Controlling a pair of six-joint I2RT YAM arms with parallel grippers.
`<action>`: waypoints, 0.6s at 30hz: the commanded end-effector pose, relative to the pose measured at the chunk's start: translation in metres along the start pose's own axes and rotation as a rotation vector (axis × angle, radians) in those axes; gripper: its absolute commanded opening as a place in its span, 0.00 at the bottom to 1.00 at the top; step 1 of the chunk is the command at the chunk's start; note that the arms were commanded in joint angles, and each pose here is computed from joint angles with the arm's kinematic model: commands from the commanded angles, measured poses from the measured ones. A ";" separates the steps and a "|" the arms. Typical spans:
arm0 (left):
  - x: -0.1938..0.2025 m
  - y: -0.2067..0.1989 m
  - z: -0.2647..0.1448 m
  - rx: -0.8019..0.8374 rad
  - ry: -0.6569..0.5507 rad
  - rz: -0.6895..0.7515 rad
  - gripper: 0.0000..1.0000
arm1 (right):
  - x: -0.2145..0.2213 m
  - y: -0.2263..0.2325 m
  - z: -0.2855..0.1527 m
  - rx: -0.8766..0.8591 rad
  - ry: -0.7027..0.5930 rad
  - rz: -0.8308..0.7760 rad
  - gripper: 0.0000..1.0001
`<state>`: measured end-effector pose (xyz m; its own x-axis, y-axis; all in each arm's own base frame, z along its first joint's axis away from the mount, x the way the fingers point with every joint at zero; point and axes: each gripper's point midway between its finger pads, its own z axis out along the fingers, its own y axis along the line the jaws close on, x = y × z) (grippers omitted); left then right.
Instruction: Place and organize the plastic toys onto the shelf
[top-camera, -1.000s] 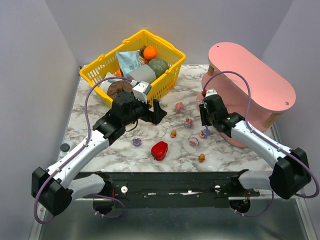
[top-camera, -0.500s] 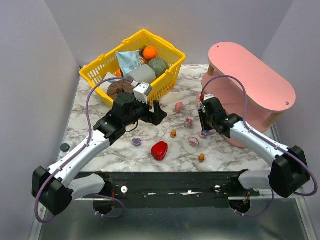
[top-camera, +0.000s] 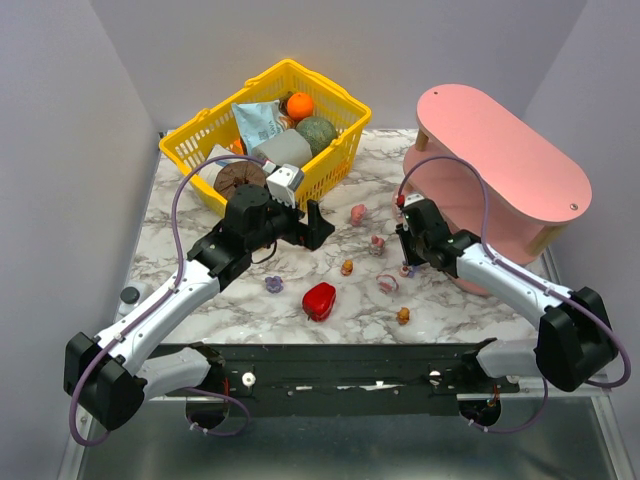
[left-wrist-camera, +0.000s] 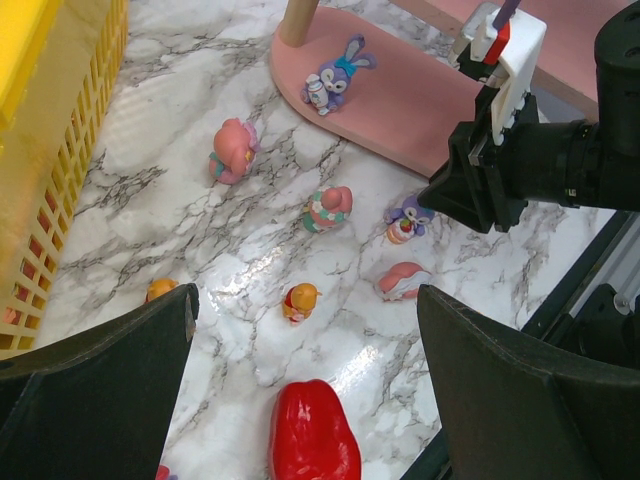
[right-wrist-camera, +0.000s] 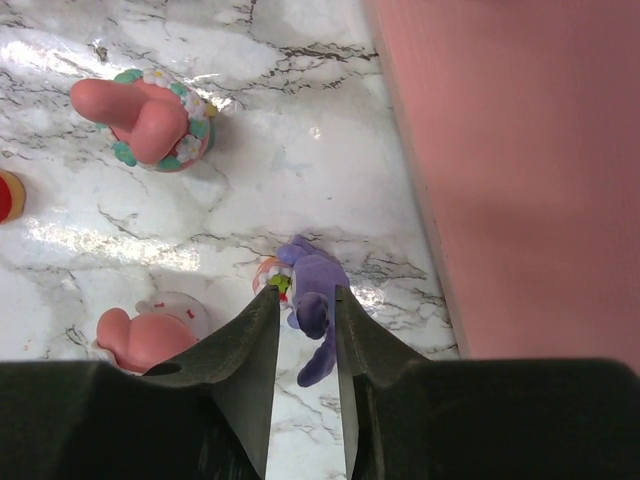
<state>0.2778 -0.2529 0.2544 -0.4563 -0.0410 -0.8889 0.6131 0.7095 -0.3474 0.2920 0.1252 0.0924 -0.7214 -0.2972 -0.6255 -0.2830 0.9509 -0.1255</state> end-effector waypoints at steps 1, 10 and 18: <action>0.004 0.001 0.001 0.010 0.006 -0.010 0.99 | 0.004 0.006 0.007 -0.021 0.002 -0.034 0.30; 0.004 0.002 -0.001 0.006 -0.001 -0.008 0.99 | -0.008 -0.005 0.001 0.028 -0.014 -0.087 0.01; 0.005 0.002 0.000 0.011 -0.001 -0.010 0.99 | -0.047 -0.028 -0.020 0.114 -0.068 -0.245 0.01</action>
<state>0.2773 -0.2507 0.2454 -0.4712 -0.0352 -0.8813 0.6037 0.7156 -0.3513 0.3045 0.1190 0.1073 -0.6645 -0.4296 -0.6115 -0.3582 0.9012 -0.2439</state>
